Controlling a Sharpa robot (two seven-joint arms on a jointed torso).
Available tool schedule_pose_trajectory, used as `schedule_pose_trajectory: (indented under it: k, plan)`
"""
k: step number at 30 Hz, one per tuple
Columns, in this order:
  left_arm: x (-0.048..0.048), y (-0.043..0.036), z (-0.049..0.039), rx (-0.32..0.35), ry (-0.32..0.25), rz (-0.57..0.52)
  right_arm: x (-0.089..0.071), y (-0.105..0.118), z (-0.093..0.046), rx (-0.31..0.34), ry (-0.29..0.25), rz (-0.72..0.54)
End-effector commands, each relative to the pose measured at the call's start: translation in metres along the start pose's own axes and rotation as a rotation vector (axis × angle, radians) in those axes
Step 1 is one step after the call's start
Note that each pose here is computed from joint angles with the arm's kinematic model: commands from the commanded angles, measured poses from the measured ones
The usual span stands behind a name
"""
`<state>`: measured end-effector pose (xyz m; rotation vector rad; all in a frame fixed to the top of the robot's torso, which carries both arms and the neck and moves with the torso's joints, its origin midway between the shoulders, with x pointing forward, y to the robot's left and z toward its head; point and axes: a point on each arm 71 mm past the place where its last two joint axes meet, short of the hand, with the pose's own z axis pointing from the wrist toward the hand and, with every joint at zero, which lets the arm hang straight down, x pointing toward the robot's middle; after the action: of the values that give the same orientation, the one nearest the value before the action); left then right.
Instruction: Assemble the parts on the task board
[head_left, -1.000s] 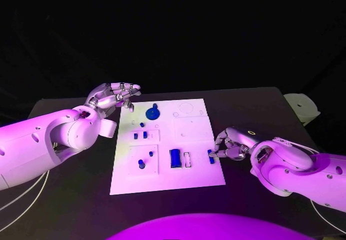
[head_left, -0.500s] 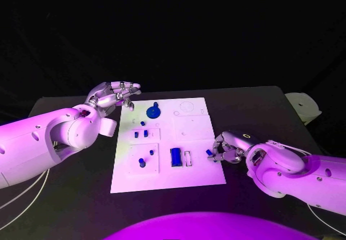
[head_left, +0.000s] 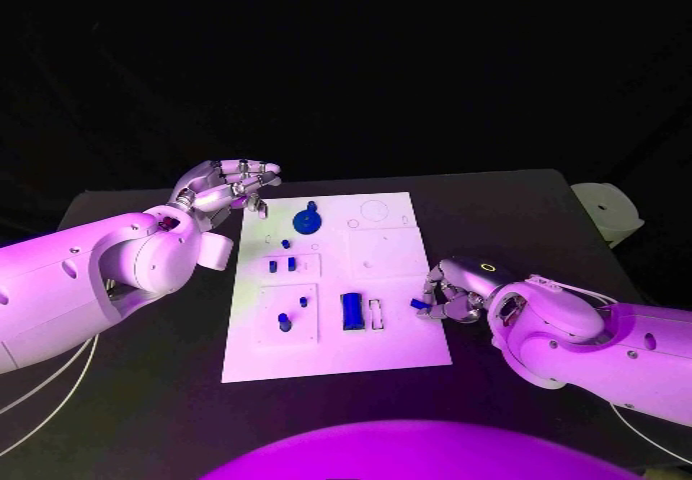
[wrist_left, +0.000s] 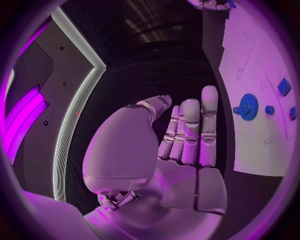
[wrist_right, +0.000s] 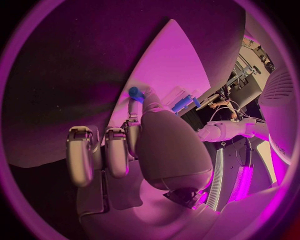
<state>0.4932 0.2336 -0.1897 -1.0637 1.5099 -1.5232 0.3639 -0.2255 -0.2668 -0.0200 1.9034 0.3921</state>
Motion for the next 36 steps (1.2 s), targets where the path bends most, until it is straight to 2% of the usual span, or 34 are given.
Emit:
schedule_pose_trajectory:
  k: [1, 13, 18, 25, 36]
  plan:
    - [0.0026, -0.0006, 0.0, 0.007, 0.017, -0.007, 0.011, -0.002, -0.001, 0.012, 0.069, -0.075]
    - [0.0019, -0.0006, -0.0004, 0.006, 0.015, -0.005, 0.001, 0.01, -0.006, -0.015, -0.042, 0.015]
    - [0.0022, -0.0006, -0.0002, 0.006, 0.015, -0.005, -0.004, 0.022, -0.008, -0.028, -0.066, 0.087]
    - [0.003, -0.0006, 0.0001, 0.006, 0.016, -0.005, -0.003, 0.035, -0.005, -0.024, -0.043, 0.192]
    - [0.0059, -0.0006, 0.0008, 0.006, 0.024, -0.008, 0.012, 0.047, 0.008, 0.011, 0.08, 0.292]
